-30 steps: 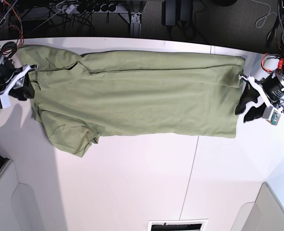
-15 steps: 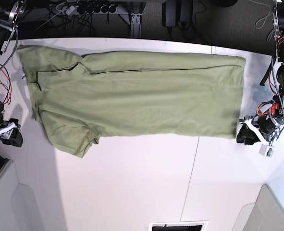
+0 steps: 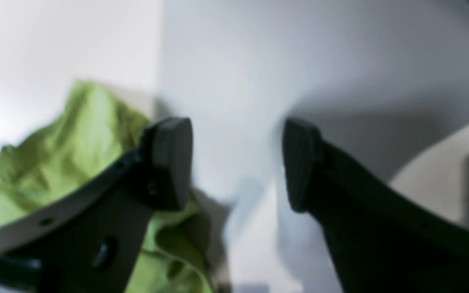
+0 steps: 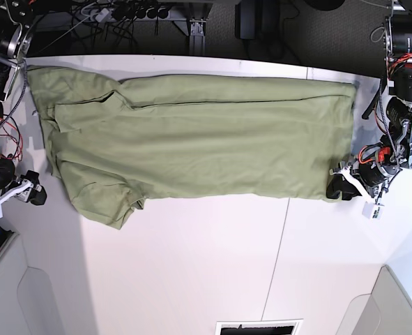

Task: Layout the t-shirt on the table in an organized manner, then fold the t-shirt properly
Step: 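Grasp the hem edge with both grippers, then fold the hem edge over with both grippers into a long strip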

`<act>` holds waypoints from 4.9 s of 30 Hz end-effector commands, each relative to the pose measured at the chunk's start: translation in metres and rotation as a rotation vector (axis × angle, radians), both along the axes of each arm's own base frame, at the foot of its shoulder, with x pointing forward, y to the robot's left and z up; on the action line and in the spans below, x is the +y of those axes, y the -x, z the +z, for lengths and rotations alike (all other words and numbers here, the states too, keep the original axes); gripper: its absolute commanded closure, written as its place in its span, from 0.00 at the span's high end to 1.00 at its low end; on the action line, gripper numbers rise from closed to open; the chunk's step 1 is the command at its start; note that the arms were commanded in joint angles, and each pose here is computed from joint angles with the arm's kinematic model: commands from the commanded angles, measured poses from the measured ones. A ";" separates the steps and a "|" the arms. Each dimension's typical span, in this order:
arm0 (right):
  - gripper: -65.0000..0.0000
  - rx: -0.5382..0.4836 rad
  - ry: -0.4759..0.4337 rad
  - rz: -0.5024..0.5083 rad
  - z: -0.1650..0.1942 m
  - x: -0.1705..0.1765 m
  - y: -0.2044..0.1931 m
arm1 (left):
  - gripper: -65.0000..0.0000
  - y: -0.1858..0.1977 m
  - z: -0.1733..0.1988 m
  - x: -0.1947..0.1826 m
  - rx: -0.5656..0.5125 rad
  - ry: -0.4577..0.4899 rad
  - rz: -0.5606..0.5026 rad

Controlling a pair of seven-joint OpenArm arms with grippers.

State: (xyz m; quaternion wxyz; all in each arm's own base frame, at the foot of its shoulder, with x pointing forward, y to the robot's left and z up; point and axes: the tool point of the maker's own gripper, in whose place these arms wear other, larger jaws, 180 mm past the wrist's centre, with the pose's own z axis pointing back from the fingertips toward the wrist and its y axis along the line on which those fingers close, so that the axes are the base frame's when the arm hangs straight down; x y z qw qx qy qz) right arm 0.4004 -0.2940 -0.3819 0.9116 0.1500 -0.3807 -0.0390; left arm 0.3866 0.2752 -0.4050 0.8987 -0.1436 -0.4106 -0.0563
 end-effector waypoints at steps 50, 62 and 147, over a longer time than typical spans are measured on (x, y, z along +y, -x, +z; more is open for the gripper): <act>0.00 -0.017 0.195 0.314 0.035 0.056 0.109 | 0.00 0.114 0.063 0.006 0.301 -0.009 -0.346; 0.00 0.068 0.147 0.342 0.012 0.064 0.148 | 0.22 0.157 0.038 -0.001 0.425 0.055 -0.356; 0.25 -0.171 0.177 0.437 0.092 0.127 0.186 | 0.40 0.168 0.020 -0.016 0.451 0.079 -0.365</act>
